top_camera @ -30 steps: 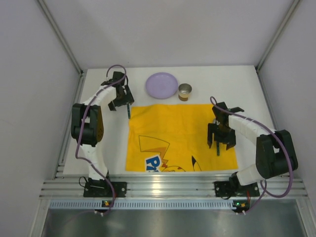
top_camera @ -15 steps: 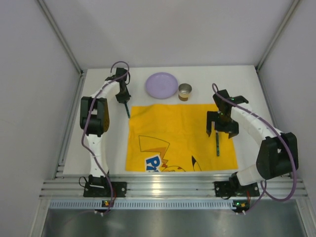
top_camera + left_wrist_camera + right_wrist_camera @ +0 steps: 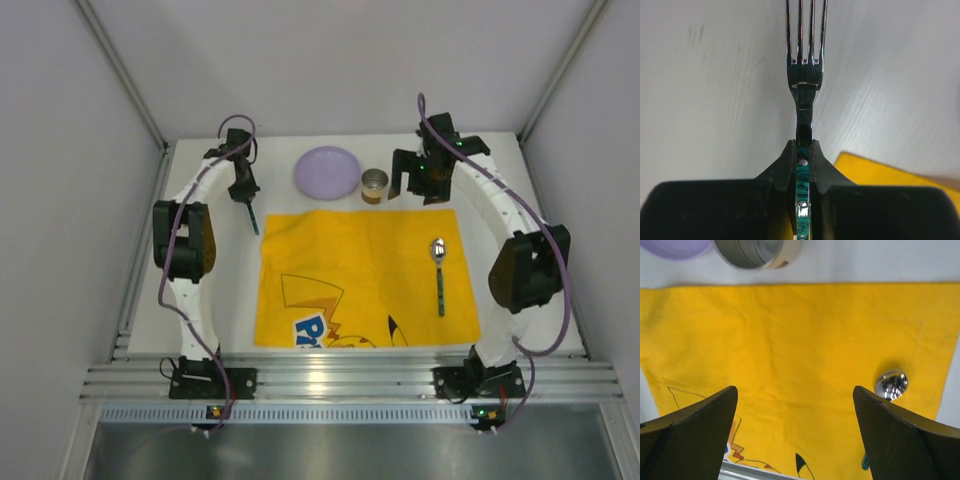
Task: Set the dinner table for one person
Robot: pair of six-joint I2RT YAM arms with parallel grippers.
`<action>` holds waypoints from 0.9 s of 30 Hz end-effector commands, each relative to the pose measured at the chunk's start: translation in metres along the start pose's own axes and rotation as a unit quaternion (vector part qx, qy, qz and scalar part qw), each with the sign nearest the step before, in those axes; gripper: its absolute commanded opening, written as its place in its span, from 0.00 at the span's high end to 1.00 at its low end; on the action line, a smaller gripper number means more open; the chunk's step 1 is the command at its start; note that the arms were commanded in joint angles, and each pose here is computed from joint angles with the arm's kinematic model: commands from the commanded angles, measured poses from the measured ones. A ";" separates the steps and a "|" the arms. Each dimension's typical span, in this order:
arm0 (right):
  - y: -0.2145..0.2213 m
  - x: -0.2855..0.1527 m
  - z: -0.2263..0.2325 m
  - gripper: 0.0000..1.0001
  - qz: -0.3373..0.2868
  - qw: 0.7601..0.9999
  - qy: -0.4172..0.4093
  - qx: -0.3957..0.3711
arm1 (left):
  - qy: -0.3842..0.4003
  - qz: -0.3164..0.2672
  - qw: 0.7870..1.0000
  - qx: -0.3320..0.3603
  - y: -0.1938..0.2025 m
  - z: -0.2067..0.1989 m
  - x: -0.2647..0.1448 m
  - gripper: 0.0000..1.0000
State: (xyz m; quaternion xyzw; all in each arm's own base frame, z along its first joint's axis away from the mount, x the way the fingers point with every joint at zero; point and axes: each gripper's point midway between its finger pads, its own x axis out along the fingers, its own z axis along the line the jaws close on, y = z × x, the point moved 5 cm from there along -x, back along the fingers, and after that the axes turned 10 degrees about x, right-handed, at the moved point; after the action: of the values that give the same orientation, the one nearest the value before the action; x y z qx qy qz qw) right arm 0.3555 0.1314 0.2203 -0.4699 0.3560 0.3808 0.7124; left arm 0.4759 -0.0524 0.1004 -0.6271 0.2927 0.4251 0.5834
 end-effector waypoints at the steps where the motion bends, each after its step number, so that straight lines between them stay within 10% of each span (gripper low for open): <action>1: -0.035 0.039 0.031 0.03 -0.010 0.999 -0.039 0.001 | 0.031 -0.086 0.996 -0.007 -0.022 -0.004 -0.098 1.00; 8: -0.071 0.104 0.046 0.05 -0.015 0.999 -0.028 0.029 | 0.079 -0.072 0.994 0.022 0.048 -0.037 -0.155 1.00; 20: -0.086 0.150 0.049 0.18 -0.038 0.997 -0.017 0.066 | 0.089 0.017 0.990 0.109 0.168 -0.087 -0.142 1.00; 24: -0.084 0.154 0.045 0.55 -0.036 0.997 -0.008 0.064 | 0.085 0.047 0.989 0.109 0.195 -0.091 -0.127 0.99; 27: -0.081 0.153 0.044 0.74 -0.032 0.997 -0.006 0.063 | 0.079 0.056 0.989 0.110 0.202 -0.090 -0.120 0.79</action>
State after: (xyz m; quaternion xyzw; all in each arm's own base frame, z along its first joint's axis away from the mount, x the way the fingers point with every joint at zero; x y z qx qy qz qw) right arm 0.4926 0.1760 0.1146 -0.4243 0.3905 0.3534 0.7366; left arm 0.2570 -0.1839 0.1104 -0.5556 0.4333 0.3666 0.6075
